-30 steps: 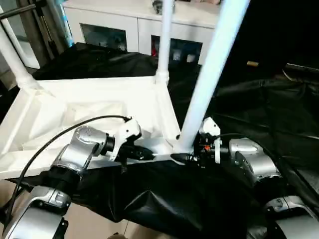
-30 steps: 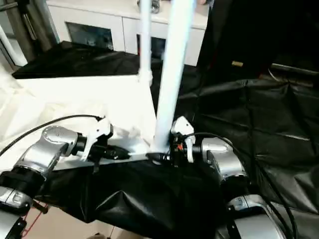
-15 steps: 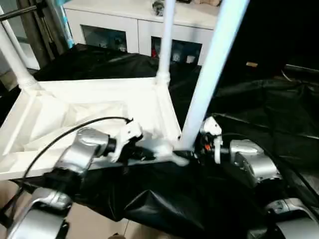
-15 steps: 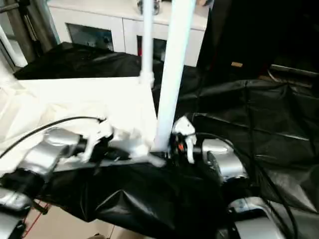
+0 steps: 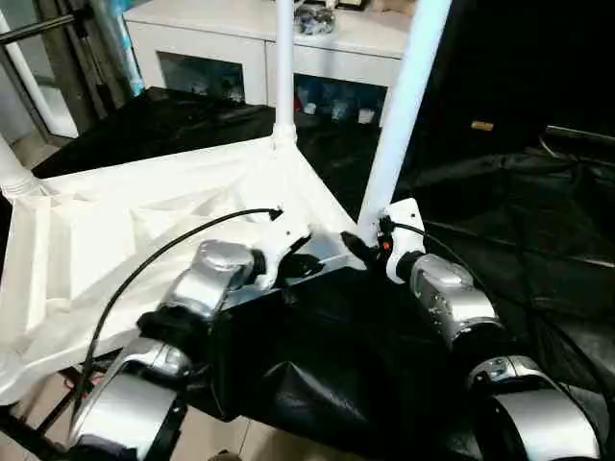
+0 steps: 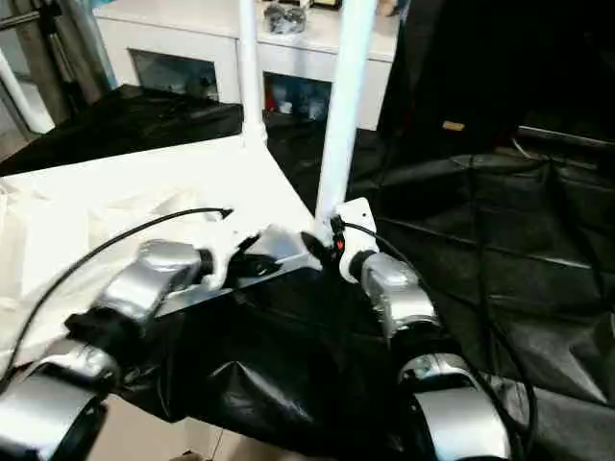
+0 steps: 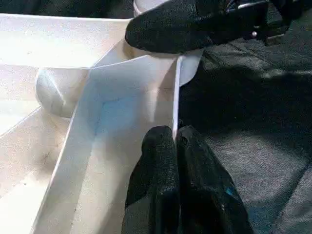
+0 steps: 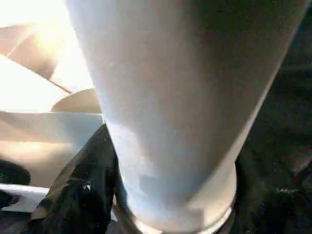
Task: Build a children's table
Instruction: Rotate leg to tighten
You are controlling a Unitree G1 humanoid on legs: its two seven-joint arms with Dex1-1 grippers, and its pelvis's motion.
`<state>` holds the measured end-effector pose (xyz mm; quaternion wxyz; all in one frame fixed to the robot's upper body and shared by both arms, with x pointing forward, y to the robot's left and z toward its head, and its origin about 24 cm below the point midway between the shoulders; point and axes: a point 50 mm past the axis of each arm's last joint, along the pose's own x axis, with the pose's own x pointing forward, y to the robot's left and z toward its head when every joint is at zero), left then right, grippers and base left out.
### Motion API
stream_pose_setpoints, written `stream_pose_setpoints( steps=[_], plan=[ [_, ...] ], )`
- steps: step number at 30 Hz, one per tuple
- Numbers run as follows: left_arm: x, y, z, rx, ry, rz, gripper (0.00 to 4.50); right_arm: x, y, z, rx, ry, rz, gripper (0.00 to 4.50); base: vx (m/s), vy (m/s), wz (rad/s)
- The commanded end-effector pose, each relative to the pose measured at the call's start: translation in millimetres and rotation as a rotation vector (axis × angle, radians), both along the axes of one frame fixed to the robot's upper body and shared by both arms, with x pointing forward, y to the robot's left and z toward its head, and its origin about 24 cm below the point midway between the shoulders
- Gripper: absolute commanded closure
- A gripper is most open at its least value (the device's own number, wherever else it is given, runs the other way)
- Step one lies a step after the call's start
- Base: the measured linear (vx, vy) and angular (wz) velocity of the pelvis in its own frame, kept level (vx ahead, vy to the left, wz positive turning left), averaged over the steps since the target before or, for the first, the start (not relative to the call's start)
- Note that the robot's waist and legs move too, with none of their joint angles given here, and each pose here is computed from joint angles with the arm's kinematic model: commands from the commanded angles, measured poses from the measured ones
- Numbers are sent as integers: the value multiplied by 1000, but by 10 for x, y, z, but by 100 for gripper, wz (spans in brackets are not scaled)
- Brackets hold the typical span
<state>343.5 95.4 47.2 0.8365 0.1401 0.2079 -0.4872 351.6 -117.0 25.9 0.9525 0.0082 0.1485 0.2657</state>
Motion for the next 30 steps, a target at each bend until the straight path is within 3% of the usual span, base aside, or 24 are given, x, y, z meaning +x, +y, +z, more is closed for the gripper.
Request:
stream_pose_setpoints(
  steps=[1,3,12,14,20,27,30],
  plan=[
    [67,-139,142,-62,-77,21,450,-175,382,-184,39,92,179,103,0,0,0],
    [50,-115,137,-64,-74,-2,450,-172,354,-165,32,79,205,82,0,0,0],
    [-62,15,125,-89,-39,-141,450,-175,148,-79,16,22,335,82,0,0,0],
    [-121,104,116,-83,-18,-204,450,-221,54,-47,16,14,436,82,0,0,0],
    [-225,245,138,-108,29,-309,450,-381,-84,-51,16,60,650,82,0,0,0],
    [-349,333,159,-117,104,-418,450,-474,-123,-63,2,110,768,82,0,0,0],
    [-376,346,160,-115,119,-439,450,-496,-131,-68,-4,122,795,116,0,0,0]
  ],
)
